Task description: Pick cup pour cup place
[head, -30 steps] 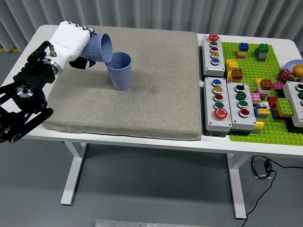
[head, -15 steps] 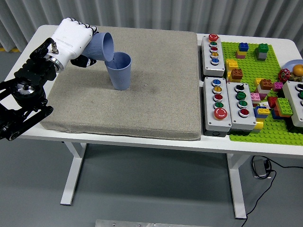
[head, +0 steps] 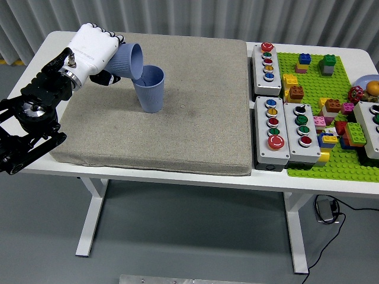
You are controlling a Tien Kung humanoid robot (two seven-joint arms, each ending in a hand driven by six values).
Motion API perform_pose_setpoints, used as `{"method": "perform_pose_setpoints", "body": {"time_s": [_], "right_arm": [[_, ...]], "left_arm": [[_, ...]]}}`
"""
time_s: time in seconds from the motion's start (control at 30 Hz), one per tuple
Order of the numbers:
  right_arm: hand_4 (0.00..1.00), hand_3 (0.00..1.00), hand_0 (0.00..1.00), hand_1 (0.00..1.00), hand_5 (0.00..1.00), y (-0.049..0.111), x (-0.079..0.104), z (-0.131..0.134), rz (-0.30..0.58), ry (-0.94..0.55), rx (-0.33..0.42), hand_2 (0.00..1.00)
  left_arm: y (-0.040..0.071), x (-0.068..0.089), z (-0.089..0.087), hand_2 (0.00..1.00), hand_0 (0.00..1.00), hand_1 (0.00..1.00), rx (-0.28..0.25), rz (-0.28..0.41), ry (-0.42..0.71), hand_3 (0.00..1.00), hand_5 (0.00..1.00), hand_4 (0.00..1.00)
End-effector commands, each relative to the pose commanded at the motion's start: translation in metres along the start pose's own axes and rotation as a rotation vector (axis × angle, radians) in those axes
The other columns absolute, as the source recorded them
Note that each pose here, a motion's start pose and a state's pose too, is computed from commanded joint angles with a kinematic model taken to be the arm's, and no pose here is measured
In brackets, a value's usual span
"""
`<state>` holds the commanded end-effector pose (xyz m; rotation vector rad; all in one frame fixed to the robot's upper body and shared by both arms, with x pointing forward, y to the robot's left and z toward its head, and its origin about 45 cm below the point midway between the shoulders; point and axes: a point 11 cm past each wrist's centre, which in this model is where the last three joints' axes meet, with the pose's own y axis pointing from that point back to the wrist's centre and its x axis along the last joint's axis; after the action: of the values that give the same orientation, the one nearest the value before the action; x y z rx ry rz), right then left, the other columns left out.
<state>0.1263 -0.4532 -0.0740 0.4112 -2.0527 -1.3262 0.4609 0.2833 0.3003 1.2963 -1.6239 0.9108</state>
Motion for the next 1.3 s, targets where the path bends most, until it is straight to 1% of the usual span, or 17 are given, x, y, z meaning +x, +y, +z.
{"method": "perform_pose_setpoints", "body": {"time_s": [0.5, 0.67, 0.9, 1.17, 1.2, 1.3], "right_arm": [[0.009, 0.539, 0.669, 0.549, 0.323, -0.001, 0.001, 0.001, 0.001, -0.001, -0.002, 0.489], [0.008, 0.539, 0.669, 0.549, 0.32, 0.0, 0.0, -0.001, -0.003, -0.004, 0.002, 0.488], [0.007, 0.539, 0.669, 0.549, 0.318, 0.0, -0.001, -0.002, -0.004, -0.008, 0.004, 0.487], [0.006, 0.539, 0.669, 0.549, 0.313, 0.001, -0.002, -0.004, -0.006, -0.01, 0.007, 0.487], [0.006, 0.539, 0.669, 0.549, 0.311, 0.001, -0.002, -0.004, -0.006, -0.011, 0.007, 0.487], [0.006, 0.539, 0.669, 0.549, 0.311, 0.001, -0.002, -0.004, -0.006, -0.011, 0.008, 0.487]], "left_arm": [[0.0, 0.0, -0.001, 0.539, 0.532, 0.541, 0.009, -0.014, -0.015, 0.576, 0.24, 0.781], [-0.003, 0.007, 0.0, 0.541, 0.533, 0.543, 0.006, -0.011, -0.034, 0.577, 0.23, 0.78], [-0.004, 0.008, 0.001, 0.543, 0.534, 0.543, 0.004, -0.013, -0.042, 0.576, 0.231, 0.779], [-0.006, 0.013, 0.001, 0.544, 0.537, 0.547, 0.0, -0.007, -0.051, 0.576, 0.228, 0.778], [-0.007, 0.014, 0.001, 0.545, 0.538, 0.549, 0.001, -0.006, -0.052, 0.576, 0.209, 0.777], [-0.007, 0.015, 0.002, 0.545, 0.538, 0.549, -0.002, -0.004, -0.056, 0.576, 0.209, 0.777]]}}
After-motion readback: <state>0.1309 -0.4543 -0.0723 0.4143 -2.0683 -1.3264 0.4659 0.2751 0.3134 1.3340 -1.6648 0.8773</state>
